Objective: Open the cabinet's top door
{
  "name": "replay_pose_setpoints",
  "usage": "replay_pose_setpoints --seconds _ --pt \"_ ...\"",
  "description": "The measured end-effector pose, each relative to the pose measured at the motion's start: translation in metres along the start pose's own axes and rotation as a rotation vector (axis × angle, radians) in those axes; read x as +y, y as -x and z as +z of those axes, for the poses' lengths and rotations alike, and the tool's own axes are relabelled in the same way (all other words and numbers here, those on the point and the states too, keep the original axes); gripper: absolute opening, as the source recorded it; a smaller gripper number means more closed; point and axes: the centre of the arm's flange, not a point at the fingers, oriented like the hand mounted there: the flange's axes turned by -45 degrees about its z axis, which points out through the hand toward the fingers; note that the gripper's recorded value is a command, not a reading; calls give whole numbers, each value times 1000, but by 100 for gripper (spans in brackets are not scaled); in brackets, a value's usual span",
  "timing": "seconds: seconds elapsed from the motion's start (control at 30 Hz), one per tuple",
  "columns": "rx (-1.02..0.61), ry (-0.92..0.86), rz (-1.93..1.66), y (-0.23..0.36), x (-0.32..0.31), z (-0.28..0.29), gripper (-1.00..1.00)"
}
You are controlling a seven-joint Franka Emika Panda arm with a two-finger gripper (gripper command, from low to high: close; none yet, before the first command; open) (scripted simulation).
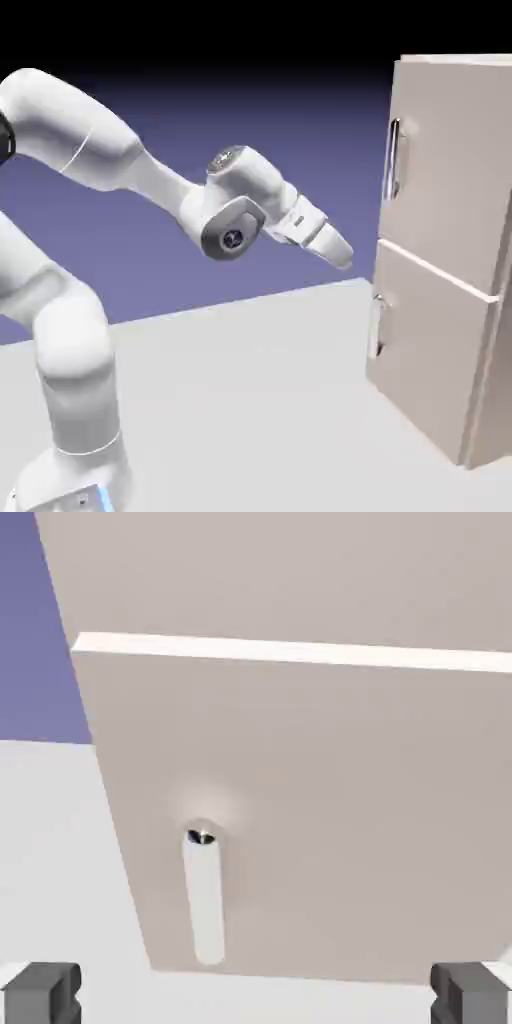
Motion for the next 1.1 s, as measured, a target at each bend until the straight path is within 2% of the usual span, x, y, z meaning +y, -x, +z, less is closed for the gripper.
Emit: replay_pose_setpoints --seconds 0.57,1.1 --pt "172 23 65 -49 37 -42 0" --pt "371 18 78 -71 31 -59 0"
